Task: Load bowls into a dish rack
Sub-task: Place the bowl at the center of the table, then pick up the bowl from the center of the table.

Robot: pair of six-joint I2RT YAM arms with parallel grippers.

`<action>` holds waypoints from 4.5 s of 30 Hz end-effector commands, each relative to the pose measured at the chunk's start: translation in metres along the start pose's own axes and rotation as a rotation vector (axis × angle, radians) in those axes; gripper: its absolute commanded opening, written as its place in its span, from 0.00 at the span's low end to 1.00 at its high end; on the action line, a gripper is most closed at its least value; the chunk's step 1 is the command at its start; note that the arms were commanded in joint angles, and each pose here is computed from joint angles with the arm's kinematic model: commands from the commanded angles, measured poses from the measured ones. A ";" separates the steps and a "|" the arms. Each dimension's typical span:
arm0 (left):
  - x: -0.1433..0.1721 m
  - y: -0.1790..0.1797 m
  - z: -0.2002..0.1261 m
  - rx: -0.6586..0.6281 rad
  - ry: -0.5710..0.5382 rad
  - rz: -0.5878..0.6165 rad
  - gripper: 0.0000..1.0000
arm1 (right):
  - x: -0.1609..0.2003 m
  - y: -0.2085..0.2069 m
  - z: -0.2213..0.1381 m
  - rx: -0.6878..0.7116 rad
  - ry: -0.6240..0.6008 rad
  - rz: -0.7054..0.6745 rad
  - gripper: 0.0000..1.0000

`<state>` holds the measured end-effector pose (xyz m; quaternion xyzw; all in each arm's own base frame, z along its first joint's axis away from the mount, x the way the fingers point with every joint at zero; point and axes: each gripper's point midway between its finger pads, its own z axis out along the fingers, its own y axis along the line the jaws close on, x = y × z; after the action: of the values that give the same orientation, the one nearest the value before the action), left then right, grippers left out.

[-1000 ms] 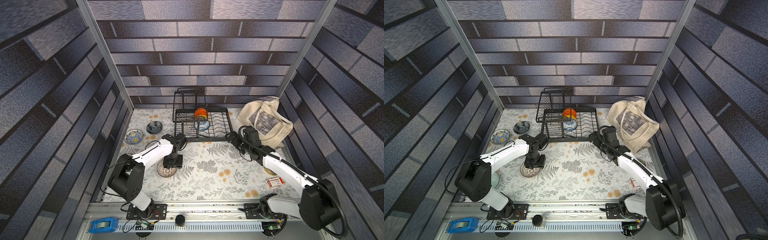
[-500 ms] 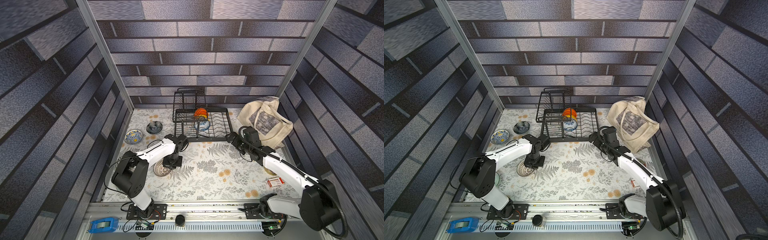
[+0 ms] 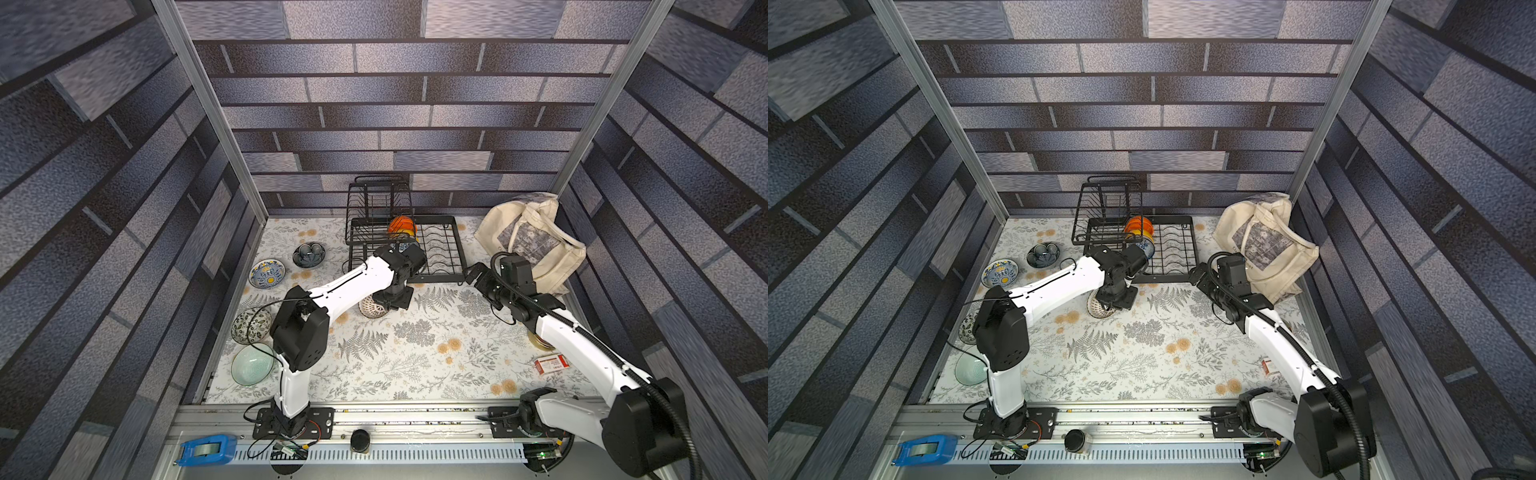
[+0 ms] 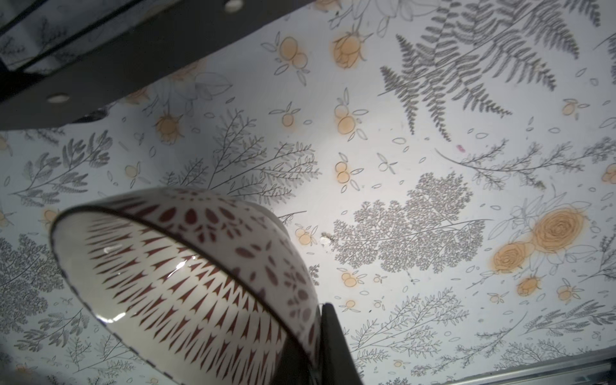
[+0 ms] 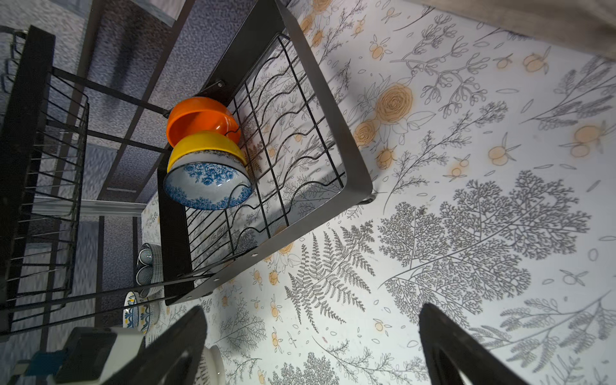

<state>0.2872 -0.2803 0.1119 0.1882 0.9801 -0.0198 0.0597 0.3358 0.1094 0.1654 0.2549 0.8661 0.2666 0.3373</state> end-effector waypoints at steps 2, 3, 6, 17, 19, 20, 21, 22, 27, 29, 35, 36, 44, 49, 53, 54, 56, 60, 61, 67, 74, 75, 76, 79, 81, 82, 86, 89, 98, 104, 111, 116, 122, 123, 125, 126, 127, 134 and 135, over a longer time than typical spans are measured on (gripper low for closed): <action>0.003 -0.025 -0.005 0.004 0.061 0.072 0.00 | 0.000 -0.014 -0.010 0.024 0.012 0.015 1.00; 0.002 -0.037 -0.007 0.037 0.071 0.075 0.00 | -0.002 -0.016 -0.011 0.030 0.010 0.020 1.00; 0.003 -0.070 -0.006 0.105 0.097 0.101 0.00 | -0.003 -0.021 -0.013 0.034 0.013 0.033 1.00; 0.016 -0.108 0.017 0.054 0.160 0.176 0.04 | -0.004 -0.034 -0.017 0.033 0.019 0.078 1.00; 0.019 -0.109 0.021 0.037 0.168 0.180 0.07 | -0.003 -0.037 -0.018 0.032 0.021 0.085 1.00; 0.020 -0.109 0.023 0.033 0.170 0.178 0.09 | -0.002 -0.037 -0.019 0.026 0.021 0.089 1.00; 0.020 -0.110 0.024 0.030 0.169 0.179 0.13 | -0.002 -0.039 -0.019 0.024 0.021 0.095 1.00; 0.020 -0.109 0.025 0.024 0.166 0.175 0.16 | -0.002 -0.040 -0.020 0.020 0.020 0.100 1.00; 0.018 -0.108 0.027 0.013 0.154 0.161 0.31 | 0.002 -0.041 -0.024 0.005 0.031 0.109 1.00; 0.016 -0.107 0.024 0.007 0.142 0.150 0.40 | 0.004 -0.042 -0.027 -0.002 0.034 0.107 1.00; 0.000 -0.105 0.000 0.054 0.044 0.078 0.74 | 0.005 -0.039 -0.035 -0.034 0.043 0.101 1.00; -0.004 -0.103 -0.005 0.072 0.021 0.056 0.80 | 0.005 -0.037 -0.036 -0.042 0.046 0.100 1.00; -0.018 -0.062 -0.053 0.218 -0.189 -0.163 1.00 | 0.016 -0.025 -0.034 -0.100 0.126 0.090 1.00; -0.007 -0.019 -0.064 0.414 -0.332 -0.421 1.00 | 0.043 -0.023 -0.027 -0.103 0.256 0.000 1.00; 0.011 0.016 -0.058 0.486 -0.450 -0.606 1.00 | 0.073 -0.021 -0.020 -0.051 0.374 -0.147 0.92; 0.019 0.025 -0.052 0.483 -0.465 -0.637 1.00 | 0.081 -0.021 -0.017 -0.043 0.396 -0.171 0.90; 0.027 0.034 -0.046 0.491 -0.489 -0.675 1.00 | 0.096 -0.018 -0.013 -0.041 0.429 -0.213 0.86; 0.039 0.040 -0.033 0.561 -0.522 -0.733 1.00 | 0.129 -0.016 -0.004 -0.013 0.493 -0.300 0.81; 0.040 0.042 -0.030 0.579 -0.532 -0.745 1.00 | 0.136 -0.016 -0.001 -0.009 0.504 -0.314 0.80; 0.047 0.051 -0.023 0.556 -0.565 -0.712 1.00 | 0.163 -0.015 0.014 0.032 0.522 -0.367 0.72; 0.046 0.047 -0.019 0.449 -0.551 -0.566 1.00 | 0.177 -0.015 0.039 0.107 0.539 -0.428 0.52; 0.046 0.047 -0.018 0.416 -0.540 -0.545 1.00 | 0.179 -0.013 0.042 0.110 0.543 -0.434 0.48; 0.047 0.050 -0.017 0.369 -0.534 -0.537 1.00 | 0.180 -0.012 0.044 0.115 0.545 -0.441 0.45; 0.047 0.052 -0.019 0.220 -0.521 -0.448 1.00 | 0.182 -0.011 0.046 0.138 0.548 -0.466 0.36; 0.045 0.051 -0.023 0.139 -0.541 -0.389 1.00 | 0.181 -0.012 0.047 0.151 0.546 -0.474 0.29; 0.042 0.051 -0.025 0.102 -0.556 -0.367 1.00 | 0.180 -0.012 0.048 0.157 0.546 -0.478 0.24; 0.031 0.060 -0.034 -0.042 -0.616 -0.343 1.00 | 0.180 -0.011 0.052 0.160 0.542 -0.471 0.10; 0.026 0.060 -0.036 -0.084 -0.605 -0.270 1.00 | 0.180 -0.009 0.054 0.152 0.532 -0.455 0.00; 0.007 0.023 -0.056 0.189 -0.620 -0.287 1.00 | 0.138 0.014 0.039 0.120 0.342 -0.513 0.00; -0.004 0.007 -0.068 0.507 -0.654 -0.498 1.00 | 0.101 0.035 0.018 0.089 0.172 -0.528 0.00; -0.018 -0.014 -0.068 0.628 -0.656 -0.525 1.00 | 0.084 0.057 0.005 0.046 0.113 -0.519 0.00; -0.019 -0.028 -0.060 0.609 -0.638 -0.485 0.90 | 0.077 0.070 0.000 0.019 0.091 -0.510 0.00; -0.020 -0.030 -0.048 0.564 -0.603 -0.471 0.58 | 0.074 0.084 -0.007 -0.036 0.083 -0.485 0.00; -0.020 -0.030 -0.047 0.555 -0.602 -0.471 0.56 | 0.075 0.086 -0.008 -0.042 0.083 -0.483 0.00; -0.022 -0.033 -0.049 0.546 -0.609 -0.453 0.52 | 0.075 0.088 -0.010 -0.049 0.081 -0.482 0.00; -0.022 -0.035 -0.049 0.533 -0.614 -0.441 0.49 | 0.075 0.089 -0.010 -0.051 0.079 -0.481 0.00; -0.022 -0.037 -0.050 0.517 -0.618 -0.429 0.45 | 0.075 0.090 -0.011 -0.054 0.076 -0.480 0.00; -0.021 -0.042 -0.048 0.422 -0.618 -0.374 0.23 | 0.084 0.096 -0.009 -0.068 0.086 -0.468 0.00; -0.021 -0.042 -0.047 0.398 -0.627 -0.363 0.21 | 0.085 0.095 -0.008 -0.063 0.085 -0.467 0.00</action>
<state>0.2846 -0.3273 0.1607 -0.0135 0.9018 -0.3153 0.2953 0.2925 0.2132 0.1604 0.0157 0.9279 0.1771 0.3276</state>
